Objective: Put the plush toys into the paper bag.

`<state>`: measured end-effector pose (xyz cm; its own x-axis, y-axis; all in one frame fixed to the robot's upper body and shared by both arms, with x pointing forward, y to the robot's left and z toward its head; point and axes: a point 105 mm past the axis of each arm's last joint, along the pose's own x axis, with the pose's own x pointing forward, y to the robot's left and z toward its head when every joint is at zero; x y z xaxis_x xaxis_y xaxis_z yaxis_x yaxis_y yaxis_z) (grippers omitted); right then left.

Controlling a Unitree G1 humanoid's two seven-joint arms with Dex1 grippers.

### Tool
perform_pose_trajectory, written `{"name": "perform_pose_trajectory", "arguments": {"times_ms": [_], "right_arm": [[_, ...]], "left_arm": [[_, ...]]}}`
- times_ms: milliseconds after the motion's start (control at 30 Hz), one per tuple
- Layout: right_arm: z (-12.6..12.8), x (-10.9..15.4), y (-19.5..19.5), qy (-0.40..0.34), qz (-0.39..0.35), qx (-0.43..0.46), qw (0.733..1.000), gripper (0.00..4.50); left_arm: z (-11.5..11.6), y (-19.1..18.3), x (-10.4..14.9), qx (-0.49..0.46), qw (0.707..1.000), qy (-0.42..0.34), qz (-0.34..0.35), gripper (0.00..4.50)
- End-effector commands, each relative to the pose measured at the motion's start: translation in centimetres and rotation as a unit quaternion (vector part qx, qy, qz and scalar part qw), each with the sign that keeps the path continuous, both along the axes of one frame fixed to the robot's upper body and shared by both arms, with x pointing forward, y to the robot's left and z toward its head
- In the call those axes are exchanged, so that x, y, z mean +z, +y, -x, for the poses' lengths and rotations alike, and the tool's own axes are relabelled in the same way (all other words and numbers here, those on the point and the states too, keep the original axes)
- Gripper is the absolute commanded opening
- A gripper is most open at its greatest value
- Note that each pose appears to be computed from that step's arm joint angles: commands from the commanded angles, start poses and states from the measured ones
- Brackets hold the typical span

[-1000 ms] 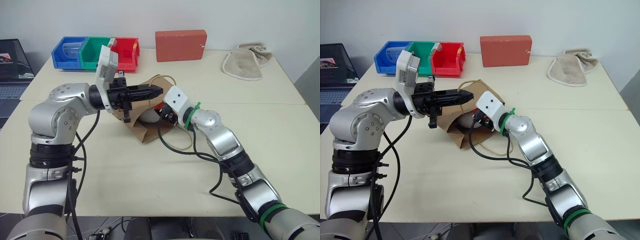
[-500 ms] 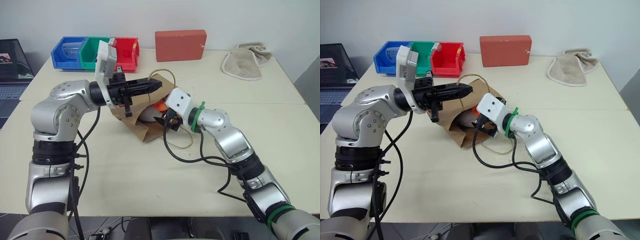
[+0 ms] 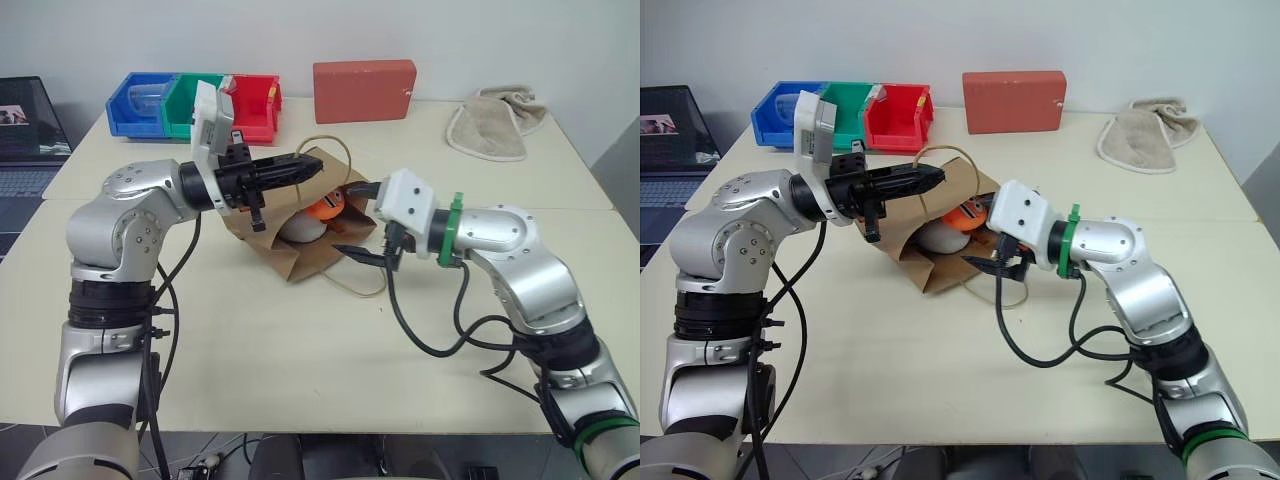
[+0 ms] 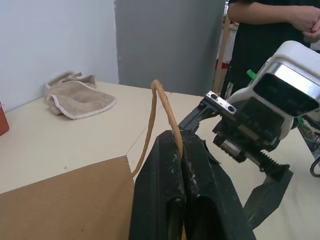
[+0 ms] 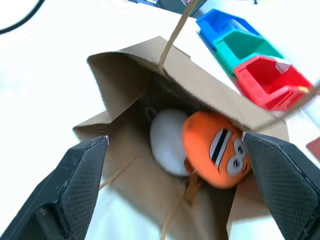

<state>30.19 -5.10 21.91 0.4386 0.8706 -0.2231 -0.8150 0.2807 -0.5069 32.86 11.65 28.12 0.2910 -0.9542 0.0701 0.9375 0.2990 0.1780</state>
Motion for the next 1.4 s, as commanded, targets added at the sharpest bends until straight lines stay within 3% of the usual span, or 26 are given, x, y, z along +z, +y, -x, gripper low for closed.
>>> {"name": "perform_pose_trajectory", "arguments": {"times_ms": [33,233,367,467,567,833,900,933,1000,1100,1400], "right_arm": [[0.8,-1.8,-2.3,0.053,0.0,-0.028,0.998,4.48],[-2.8,-6.5,-3.2,0.093,-0.016,-0.155,0.983,4.48],[-4.5,-8.0,-3.3,0.111,-0.019,-0.191,0.975,4.48],[-4.6,-9.3,-2.3,0.167,-0.041,-0.183,0.968,4.48],[-4.8,-9.9,-2.2,0.176,-0.042,-0.184,0.966,3.92],[-3.9,-9.6,-1.6,0.205,-0.062,-0.16,0.964,0.93],[-3.1,-9.0,-1.8,0.199,-0.063,-0.141,0.968,0.14],[-2.2,-8.5,-2.1,0.2,-0.06,-0.126,0.97,0.03],[-1.0,-7.7,-2.9,0.201,-0.054,-0.111,0.972,0.03],[0.2,-4.4,-4.8,0.201,-0.071,-0.102,0.972,0.03],[1.4,3.2,-7.0,0.237,-0.131,-0.083,0.959,0.03]], "left_arm": [[0.4,0.2,1.4,0.003,1.0,-0.031,0.004,0.0],[0.5,0.2,1.4,0.0,1.0,-0.03,-0.001,0.0],[0.5,0.1,1.4,-0.001,1.0,-0.031,-0.004,0.0],[0.6,0.1,1.5,0.0,0.999,-0.032,-0.004,0.0],[0.6,0.1,1.4,0.001,0.999,-0.032,-0.006,0.0],[0.6,0.2,1.5,0.004,0.999,-0.031,-0.004,0.0],[0.6,0.3,1.7,0.005,0.999,-0.031,-0.001,0.0],[0.7,0.5,1.8,0.006,1.0,-0.031,-0.001,0.0],[0.7,0.8,1.9,0.008,0.999,-0.031,-0.002,0.0],[0.4,1.5,2.7,0.016,0.999,-0.032,0.001,0.0],[-1.0,0.4,3.9,0.01,0.999,-0.043,0.026,0.0]]}}
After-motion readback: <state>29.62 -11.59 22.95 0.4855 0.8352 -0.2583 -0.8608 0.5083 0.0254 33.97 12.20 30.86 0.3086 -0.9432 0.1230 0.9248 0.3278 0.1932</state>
